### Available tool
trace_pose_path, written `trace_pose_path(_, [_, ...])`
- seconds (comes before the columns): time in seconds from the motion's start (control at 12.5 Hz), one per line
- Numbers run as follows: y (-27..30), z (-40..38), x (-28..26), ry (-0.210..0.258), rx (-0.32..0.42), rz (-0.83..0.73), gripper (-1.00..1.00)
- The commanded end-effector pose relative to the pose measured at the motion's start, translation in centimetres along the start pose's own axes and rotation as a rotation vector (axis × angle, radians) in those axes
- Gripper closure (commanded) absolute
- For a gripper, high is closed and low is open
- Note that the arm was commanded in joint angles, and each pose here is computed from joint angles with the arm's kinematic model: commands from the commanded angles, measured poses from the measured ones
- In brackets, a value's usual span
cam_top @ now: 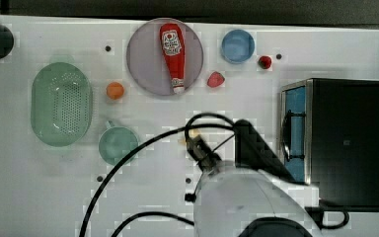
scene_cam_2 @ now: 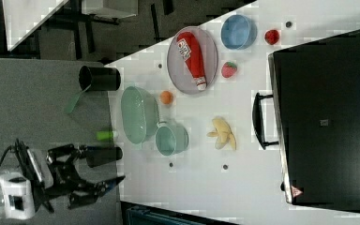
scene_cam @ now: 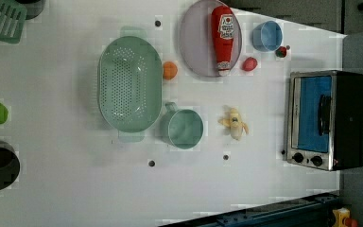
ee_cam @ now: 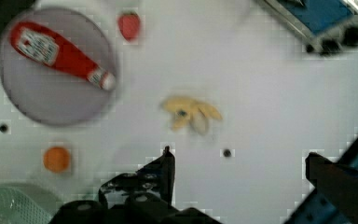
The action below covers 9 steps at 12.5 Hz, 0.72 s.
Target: Pick Banana and place it in mug.
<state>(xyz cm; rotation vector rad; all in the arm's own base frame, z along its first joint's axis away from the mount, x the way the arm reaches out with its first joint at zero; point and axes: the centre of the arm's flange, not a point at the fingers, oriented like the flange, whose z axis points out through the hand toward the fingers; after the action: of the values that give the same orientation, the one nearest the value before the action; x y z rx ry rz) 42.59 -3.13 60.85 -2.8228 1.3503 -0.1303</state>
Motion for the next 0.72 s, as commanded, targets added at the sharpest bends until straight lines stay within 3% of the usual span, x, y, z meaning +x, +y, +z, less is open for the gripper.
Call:
trace_pose_path(0.08, [-2.4,13.5,0.3,-0.128,-0.121,-0.262,-1.00])
trace_pose_path(0.4, [-2.8,23.2,0.3,-0.151,-0.103,-0.565,-1.00])
trace_pose_path(0.72, [-3.0,31.3,0.2,-0.145,-0.083,-0.719,-1.00])
